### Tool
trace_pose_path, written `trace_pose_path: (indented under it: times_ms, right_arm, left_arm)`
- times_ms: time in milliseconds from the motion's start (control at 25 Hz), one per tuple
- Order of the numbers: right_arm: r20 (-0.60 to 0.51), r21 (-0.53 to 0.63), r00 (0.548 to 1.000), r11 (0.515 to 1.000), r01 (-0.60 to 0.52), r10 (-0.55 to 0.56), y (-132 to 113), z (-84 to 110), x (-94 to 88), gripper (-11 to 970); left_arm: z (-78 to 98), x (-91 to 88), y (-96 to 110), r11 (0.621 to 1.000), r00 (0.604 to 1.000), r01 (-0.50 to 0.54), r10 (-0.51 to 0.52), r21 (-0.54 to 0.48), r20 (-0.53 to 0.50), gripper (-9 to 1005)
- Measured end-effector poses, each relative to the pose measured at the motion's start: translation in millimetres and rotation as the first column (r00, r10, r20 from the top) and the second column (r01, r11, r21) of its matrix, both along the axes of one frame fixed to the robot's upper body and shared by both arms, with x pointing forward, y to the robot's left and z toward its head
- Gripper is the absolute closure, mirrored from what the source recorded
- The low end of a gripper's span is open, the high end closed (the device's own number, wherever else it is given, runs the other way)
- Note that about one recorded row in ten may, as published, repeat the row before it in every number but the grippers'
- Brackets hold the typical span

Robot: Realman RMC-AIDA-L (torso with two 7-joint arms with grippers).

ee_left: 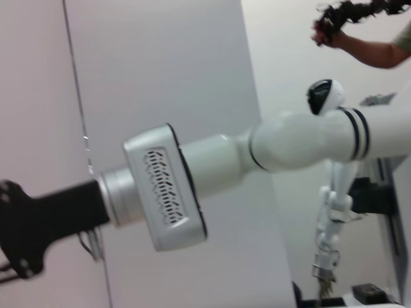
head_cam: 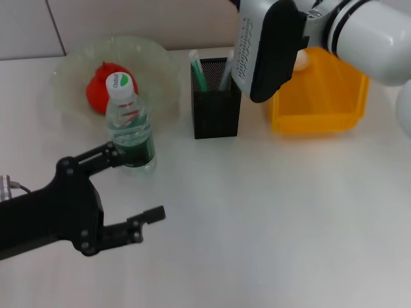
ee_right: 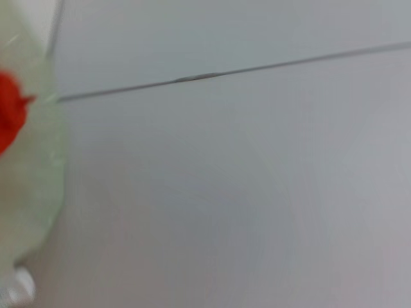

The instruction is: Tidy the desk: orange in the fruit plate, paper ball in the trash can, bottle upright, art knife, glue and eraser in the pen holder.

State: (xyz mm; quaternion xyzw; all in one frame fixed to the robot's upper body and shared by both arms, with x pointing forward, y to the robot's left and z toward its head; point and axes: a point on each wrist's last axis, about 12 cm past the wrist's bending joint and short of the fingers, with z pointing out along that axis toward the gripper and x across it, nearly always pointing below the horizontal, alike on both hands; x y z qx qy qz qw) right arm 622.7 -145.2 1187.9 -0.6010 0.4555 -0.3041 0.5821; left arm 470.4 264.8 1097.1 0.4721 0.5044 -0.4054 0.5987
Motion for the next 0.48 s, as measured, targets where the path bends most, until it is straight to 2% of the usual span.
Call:
trace_pose_path:
  times_ms: [120, 160, 200, 280, 360, 400, 480]
  right_arm:
    - [-0.077, 0.162, 0.997, 0.986, 0.023, -0.011, 0.0, -10.4, -1.0, 421]
    - [-0.146, 0.269, 0.989, 0.962, 0.049, -0.009, 1.1, -17.4, -2.3, 420]
    - [-0.146, 0.269, 0.989, 0.962, 0.049, -0.009, 1.1, -17.4, -2.3, 419]
    - [-0.205, 0.343, 0.979, 0.936, 0.078, -0.006, 1.4, -23.3, -3.3, 417]
    - [-0.285, 0.438, 0.959, 0.890, 0.124, 0.006, 4.0, -34.0, -6.3, 415]
    - [-0.285, 0.438, 0.959, 0.890, 0.124, 0.006, 4.0, -34.0, -6.3, 414]
    - [-0.309, 0.490, 0.951, 0.860, 0.142, 0.019, 7.1, -39.6, -9.9, 412]
  left_arm:
    - [2.8, 2.2, 3.4, 0.999, 1.000, -0.028, 0.029, -0.019, 0.011, 203]
    - [4.6, 3.4, 5.6, 0.998, 0.999, -0.048, 0.048, -0.035, 0.014, 203]
    - [4.6, 3.4, 5.6, 0.998, 0.999, -0.048, 0.048, -0.035, 0.014, 203]
    - [5.8, 4.4, 7.3, 0.997, 0.998, -0.063, 0.064, -0.051, 0.013, 203]
    - [7.0, 5.4, 8.1, 0.995, 0.997, -0.071, 0.072, -0.064, 0.011, 203]
    - [7.0, 5.4, 8.1, 0.995, 0.997, -0.071, 0.072, -0.064, 0.011, 203]
    - [6.9, 5.4, 8.3, 0.995, 0.997, -0.072, 0.072, -0.066, 0.007, 203]
